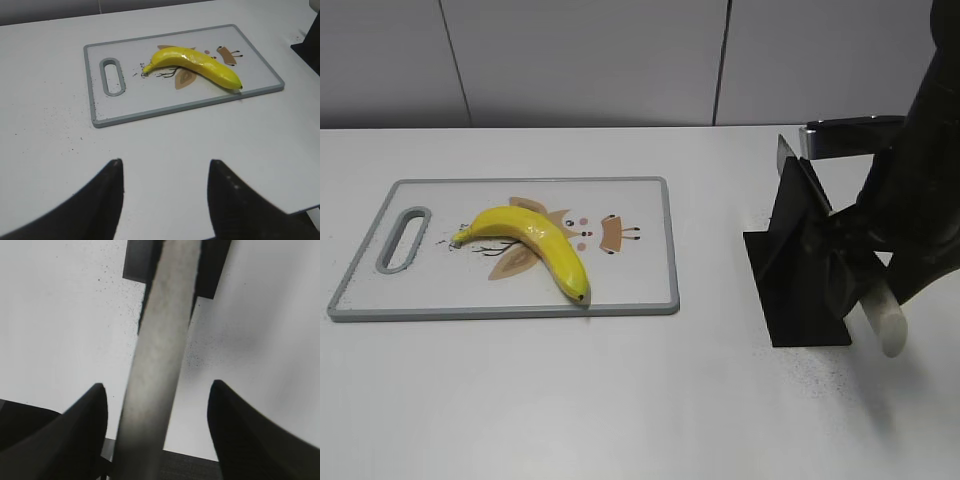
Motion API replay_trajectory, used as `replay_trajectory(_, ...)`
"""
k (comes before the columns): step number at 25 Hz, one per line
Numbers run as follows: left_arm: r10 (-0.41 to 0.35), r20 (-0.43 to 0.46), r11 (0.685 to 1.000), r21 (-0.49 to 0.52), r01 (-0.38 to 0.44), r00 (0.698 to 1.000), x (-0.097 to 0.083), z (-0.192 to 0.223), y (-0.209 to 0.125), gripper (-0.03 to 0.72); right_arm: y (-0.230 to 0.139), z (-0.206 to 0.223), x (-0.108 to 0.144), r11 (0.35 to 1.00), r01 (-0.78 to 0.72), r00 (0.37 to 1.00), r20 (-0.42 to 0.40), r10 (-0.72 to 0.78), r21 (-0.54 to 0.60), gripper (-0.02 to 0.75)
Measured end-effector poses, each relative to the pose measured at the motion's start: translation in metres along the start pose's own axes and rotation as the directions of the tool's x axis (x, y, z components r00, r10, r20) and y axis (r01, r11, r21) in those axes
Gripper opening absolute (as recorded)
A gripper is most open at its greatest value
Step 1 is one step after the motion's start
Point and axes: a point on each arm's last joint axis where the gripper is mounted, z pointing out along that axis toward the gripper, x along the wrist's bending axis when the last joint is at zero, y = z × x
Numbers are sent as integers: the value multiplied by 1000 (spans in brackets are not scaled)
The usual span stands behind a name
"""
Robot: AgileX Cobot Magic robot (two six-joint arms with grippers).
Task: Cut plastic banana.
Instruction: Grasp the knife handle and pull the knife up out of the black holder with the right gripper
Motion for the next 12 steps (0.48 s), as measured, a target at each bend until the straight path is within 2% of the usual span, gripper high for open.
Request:
replay_trajectory(3,0,0,1000,0,0,1000,0,0,0,526,3,6,0,1000,-28,1000,2,28,8,395)
replay_trajectory(5,0,0,1000,0,0,1000,0,0,0,526,3,6,0,999,-46,999,0,46,6,298)
replay_trajectory(7,0,1,1000,0,0,1000,0,0,0,526,3,6,2,997,-75,997,-10,75,8,162)
replay_trajectory(12,0,1,1000,0,0,1000,0,0,0,526,3,6,2,993,-115,993,-15,115,11,164)
